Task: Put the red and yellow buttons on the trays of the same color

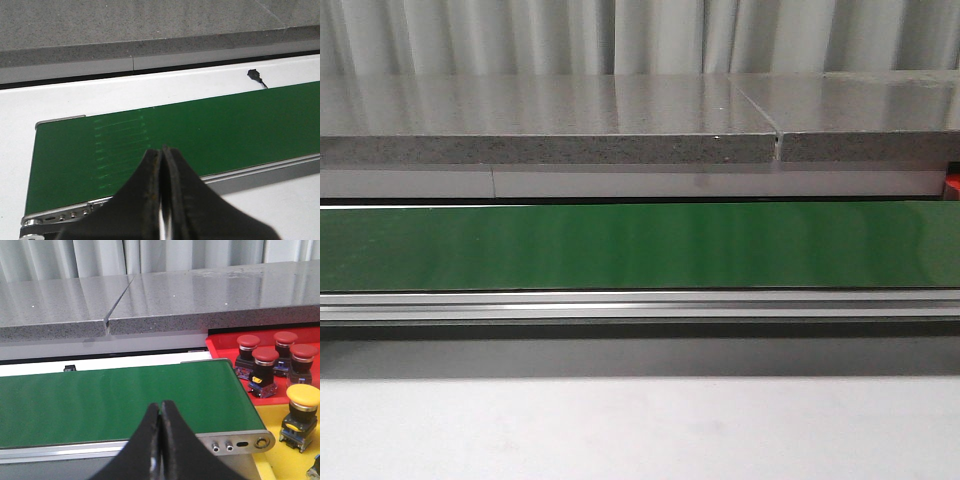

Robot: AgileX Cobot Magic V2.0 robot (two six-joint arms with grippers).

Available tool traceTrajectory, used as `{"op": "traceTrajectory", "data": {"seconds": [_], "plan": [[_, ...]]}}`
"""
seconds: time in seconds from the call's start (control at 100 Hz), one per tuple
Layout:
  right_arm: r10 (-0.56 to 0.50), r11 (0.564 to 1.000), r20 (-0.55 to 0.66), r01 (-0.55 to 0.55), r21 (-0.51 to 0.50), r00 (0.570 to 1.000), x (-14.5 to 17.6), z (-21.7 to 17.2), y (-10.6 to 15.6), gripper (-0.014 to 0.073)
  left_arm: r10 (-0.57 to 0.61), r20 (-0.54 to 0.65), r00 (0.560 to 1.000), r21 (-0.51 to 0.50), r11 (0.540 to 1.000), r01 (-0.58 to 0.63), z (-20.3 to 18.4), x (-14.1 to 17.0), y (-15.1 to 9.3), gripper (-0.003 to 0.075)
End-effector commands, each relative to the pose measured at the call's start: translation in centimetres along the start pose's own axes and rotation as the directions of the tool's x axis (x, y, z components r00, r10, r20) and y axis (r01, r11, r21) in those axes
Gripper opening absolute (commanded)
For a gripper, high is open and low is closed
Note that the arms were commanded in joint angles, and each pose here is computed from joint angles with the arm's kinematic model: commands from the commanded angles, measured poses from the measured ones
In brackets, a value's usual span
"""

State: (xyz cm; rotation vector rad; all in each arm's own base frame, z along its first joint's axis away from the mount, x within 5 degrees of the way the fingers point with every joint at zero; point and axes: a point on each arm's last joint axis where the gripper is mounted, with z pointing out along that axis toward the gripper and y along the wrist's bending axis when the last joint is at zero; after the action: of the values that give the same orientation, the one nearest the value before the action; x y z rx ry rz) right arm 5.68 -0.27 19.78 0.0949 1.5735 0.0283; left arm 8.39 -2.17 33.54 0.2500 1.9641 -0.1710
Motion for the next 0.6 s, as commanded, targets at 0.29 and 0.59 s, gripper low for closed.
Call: {"op": "traceTrajectory", "data": {"seconds": [0.29, 0.59], "plan": [[-0.021, 1.0, 0.101, 0.022, -0.008, 0.995, -1.23, -0.21, 0.14, -0.0066, -0.01, 0.088, 0.996, 0.004, 1.0, 0.009, -0.28, -1.38, -0.04, -0.0021], [-0.021, 1.0, 0.101, 0.022, -0.008, 0.995, -1.23, -0.21, 0.14, -0.0066, 0.025, 0.092, 0.995, -0.028, 0.999, -0.022, -0.29, -1.42, 0.23, -0.0021]]}}
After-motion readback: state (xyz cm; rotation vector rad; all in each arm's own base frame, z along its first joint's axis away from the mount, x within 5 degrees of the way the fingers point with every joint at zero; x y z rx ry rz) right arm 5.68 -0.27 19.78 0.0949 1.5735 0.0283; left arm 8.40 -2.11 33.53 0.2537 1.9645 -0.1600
